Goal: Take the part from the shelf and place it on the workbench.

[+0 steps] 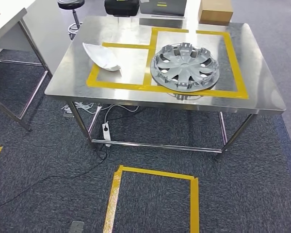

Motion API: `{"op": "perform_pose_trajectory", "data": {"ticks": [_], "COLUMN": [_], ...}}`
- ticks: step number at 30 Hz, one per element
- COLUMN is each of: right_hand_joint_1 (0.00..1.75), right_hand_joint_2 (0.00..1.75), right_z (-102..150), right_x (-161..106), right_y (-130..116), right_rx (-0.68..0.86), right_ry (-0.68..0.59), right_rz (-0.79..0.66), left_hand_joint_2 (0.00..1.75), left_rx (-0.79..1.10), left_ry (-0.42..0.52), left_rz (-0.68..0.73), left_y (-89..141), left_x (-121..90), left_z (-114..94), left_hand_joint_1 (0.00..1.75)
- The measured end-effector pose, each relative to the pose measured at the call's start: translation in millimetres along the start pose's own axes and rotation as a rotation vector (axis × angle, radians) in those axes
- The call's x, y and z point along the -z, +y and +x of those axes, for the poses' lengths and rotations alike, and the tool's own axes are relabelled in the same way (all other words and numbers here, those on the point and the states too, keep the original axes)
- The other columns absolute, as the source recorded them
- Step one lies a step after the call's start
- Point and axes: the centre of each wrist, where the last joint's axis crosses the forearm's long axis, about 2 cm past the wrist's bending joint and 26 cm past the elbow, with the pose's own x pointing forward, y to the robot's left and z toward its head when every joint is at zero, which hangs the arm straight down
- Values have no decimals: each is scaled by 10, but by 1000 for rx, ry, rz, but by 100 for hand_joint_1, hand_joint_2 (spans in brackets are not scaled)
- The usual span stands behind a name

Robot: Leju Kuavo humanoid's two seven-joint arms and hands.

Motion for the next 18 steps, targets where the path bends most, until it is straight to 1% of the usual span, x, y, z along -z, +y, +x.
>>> {"op": "perform_pose_trajectory", "data": {"ticks": [2,4,8,13,18], "right_hand_joint_1": [0,0,0,0,0], "right_hand_joint_2": [0,0,0,0,0], "right_z": [-23,-32,21,6,15], "right_x": [-24,-41,-57,-79,-81], "right_y": [44,83,160,194,203], "right_rx": [-24,-49,-107,-133,-139], "right_ry": [64,96,85,90,89], "right_rz": [45,100,210,249,257], "left_hand_joint_2": [0,0,0,0,0], "left_rx": [5,9,18,28,30], "left_ry": [4,7,-5,-6,-8], "left_rz": [-7,-17,-27,-21,-19], "left_y": [0,6,51,115,127], "left_x": [1,5,32,58,66], "left_z": [1,1,1,-13,-9], "left_hand_joint_1": [0,0,0,0,0]}}
